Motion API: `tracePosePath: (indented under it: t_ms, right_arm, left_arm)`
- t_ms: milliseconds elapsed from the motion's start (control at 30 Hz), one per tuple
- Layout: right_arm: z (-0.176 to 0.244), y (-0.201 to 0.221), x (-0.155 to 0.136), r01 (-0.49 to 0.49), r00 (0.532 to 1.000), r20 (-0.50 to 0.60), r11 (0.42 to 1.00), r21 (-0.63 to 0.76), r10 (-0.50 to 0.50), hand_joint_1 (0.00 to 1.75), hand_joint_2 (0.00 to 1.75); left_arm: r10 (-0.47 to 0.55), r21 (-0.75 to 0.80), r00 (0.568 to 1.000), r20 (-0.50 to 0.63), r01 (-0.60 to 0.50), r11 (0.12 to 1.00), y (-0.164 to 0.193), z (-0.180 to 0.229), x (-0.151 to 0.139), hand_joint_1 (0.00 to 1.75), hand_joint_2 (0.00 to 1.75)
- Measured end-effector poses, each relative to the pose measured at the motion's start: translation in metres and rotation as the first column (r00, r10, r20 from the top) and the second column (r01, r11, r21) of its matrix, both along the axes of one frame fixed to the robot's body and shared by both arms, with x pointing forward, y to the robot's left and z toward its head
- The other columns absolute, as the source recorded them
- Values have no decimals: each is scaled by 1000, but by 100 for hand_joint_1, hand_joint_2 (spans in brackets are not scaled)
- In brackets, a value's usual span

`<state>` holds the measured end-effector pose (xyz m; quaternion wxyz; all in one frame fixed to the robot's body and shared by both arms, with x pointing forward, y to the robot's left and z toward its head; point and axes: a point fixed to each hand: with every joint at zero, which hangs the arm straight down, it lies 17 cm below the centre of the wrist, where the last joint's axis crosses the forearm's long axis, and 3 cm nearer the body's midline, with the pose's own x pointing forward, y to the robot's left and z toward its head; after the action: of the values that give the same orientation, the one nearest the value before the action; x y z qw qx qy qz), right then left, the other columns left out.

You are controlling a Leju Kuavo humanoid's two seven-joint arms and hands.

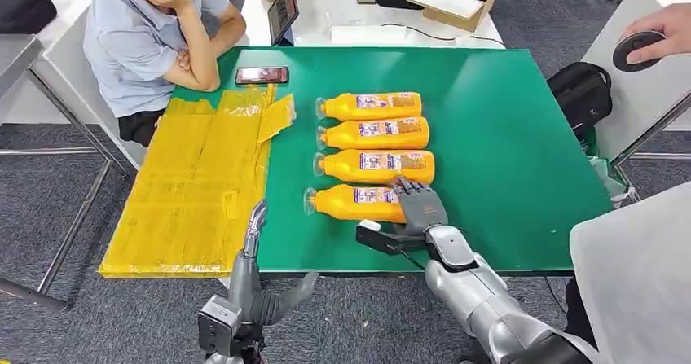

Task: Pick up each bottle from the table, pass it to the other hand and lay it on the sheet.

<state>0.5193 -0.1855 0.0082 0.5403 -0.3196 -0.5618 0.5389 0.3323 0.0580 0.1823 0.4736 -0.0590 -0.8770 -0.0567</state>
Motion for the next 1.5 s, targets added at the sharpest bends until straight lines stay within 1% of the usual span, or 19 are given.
tracePosePath:
  t_ms: [167, 333, 433, 500, 600, 667, 733, 800, 933, 1067, 1167, 1200, 1233, 1300, 1333, 1400, 1500]
  right_arm:
    - [-3, 0, 0, 1, 1000, -31, 1000, 15, 0, 175, 175]
    - [-3, 3, -2, -7, 999, -36, 999, 44, 8, 175, 175]
    - [-4, 7, -5, -25, 999, -46, 995, 94, 30, 175, 175]
    - [-4, 11, -9, -44, 997, -50, 987, 156, 52, 175, 175]
    - [0, 24, -18, -90, 994, -37, 958, 273, 104, 175, 175]
    - [5, 33, -26, -114, 991, -23, 926, 359, 130, 175, 175]
    - [10, 40, -34, -124, 990, -6, 890, 438, 141, 175, 175]
    - [14, 45, -41, -126, 990, 12, 864, 487, 137, 175, 175]
    - [26, 47, -56, -115, 993, 73, 815, 568, 89, 175, 175]
    - [33, 47, -68, -112, 993, 105, 790, 603, 61, 175, 175]
    - [44, 39, -73, -98, 988, 152, 765, 636, 0, 175, 175]
    - [47, 36, -75, -93, 987, 162, 759, 645, -17, 175, 175]
    - [50, 33, -77, -85, 984, 174, 749, 657, -41, 175, 175]
    - [59, 25, -80, -76, 975, 205, 725, 684, -91, 173, 175]
    - [66, 21, -81, -78, 967, 226, 711, 699, -117, 173, 175]
    - [78, 15, -84, -86, 954, 259, 685, 724, -154, 173, 175]
    - [88, 15, -88, -100, 946, 278, 666, 739, -167, 173, 175]
  left_arm:
    - [3, 10, 1000, 3, -3, 1000, 1, -1, -1, 0, 175]
    - [6, 10, 1000, -6, -6, 1000, 3, -4, -1, 0, 175]
    - [1, 8, 1000, -10, -1, 1000, 4, -5, -1, 0, 175]
    - [-1, 2, 1000, -11, 1, 1000, 5, -4, 0, 0, 175]
    - [0, -19, 1000, -18, 0, 1000, 8, -3, 1, 0, 175]
    - [12, -38, 1000, -27, -13, 999, 14, -3, 4, 0, 175]
    - [30, -53, 999, -40, -32, 998, 20, -5, 8, 0, 175]
    - [61, -62, 997, -51, -64, 996, 29, -6, 11, 0, 175]
    - [146, -109, 984, -99, -156, 982, 53, -13, 20, 0, 175]
    - [192, -126, 973, -125, -208, 970, 68, -18, 24, 0, 175]
    - [230, -181, 955, -189, -264, 947, 85, -26, 30, 0, 175]
    - [224, -197, 951, -213, -267, 943, 88, -30, 31, 0, 175]
    - [197, -218, 950, -244, -252, 943, 88, -35, 33, 0, 175]
    - [73, -281, 944, -322, -169, 945, 74, -48, 34, 0, 175]
    - [-15, -321, 934, -358, -108, 941, 63, -55, 33, 0, 175]
    - [-120, -347, 923, -366, -15, 938, 43, -60, 25, 0, 175]
    - [-157, -344, 914, -373, 21, 939, 32, -65, 19, 0, 175]
